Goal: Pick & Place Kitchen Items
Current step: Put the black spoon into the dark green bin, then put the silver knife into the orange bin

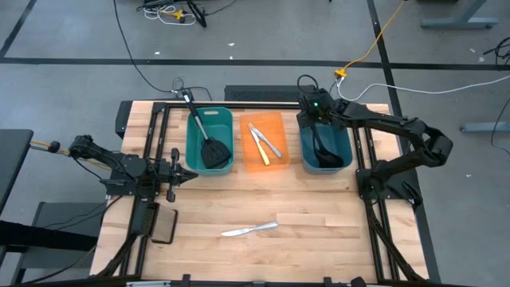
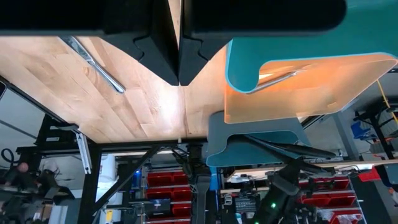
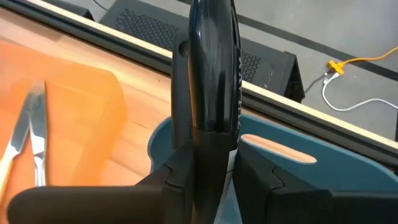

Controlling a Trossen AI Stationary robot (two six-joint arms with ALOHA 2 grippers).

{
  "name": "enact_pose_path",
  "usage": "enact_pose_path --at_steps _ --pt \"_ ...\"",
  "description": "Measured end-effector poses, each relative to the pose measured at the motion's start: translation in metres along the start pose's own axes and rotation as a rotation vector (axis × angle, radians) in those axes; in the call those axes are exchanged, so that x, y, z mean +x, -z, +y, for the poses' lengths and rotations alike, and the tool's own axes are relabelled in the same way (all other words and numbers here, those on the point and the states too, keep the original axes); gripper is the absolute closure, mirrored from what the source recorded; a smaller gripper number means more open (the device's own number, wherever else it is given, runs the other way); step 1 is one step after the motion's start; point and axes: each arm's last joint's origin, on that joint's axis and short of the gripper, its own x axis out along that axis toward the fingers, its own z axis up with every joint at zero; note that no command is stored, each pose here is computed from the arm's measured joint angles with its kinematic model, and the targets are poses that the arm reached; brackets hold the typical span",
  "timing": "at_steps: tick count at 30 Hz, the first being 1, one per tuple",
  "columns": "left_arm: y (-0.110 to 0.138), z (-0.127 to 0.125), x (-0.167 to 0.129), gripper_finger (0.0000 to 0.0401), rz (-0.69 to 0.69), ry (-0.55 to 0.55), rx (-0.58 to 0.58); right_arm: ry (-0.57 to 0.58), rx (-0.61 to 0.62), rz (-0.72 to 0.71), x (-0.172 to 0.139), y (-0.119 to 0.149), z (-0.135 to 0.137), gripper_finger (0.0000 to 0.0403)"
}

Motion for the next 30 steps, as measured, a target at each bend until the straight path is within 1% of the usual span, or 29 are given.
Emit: enact_pose_path --at_steps 5,10,12,15,20,24,30 --pt "0.000 0.000 0.000 0.0383 0.000 0.000 0.000 0.005 0.004 0.007 0.003 0.001 0.001 0.0317" --pt "0.000 0.000 0.000 0.0383 0.000 0.000 0.000 0.006 0.028 0.006 0.003 0.001 0.001 0.0270" --pt "0.000 0.000 0.000 0.0383 0.000 0.000 0.000 0.007 0.028 0.010 0.003 0.001 0.001 0.0259" --pt "0.000 0.000 0.000 0.0383 0.001 0.000 0.000 0.005 0.028 0.011 0.003 0.001 0.001 0.0256" --pt "0.000 0.000 0.000 0.0383 0.001 0.000 0.000 0.000 0.025 0.005 0.001 0.001 0.000 0.0262" --pt "0.000 0.000 0.000 0.0383 0.001 0.001 0.000 -0.036 0.022 -0.061 -0.016 -0.004 0.000 0.0264" --pt "0.000 0.000 0.000 0.0383 0.001 0.004 0.001 -0.100 0.056 -0.180 -0.058 -0.010 -0.011 0.0264"
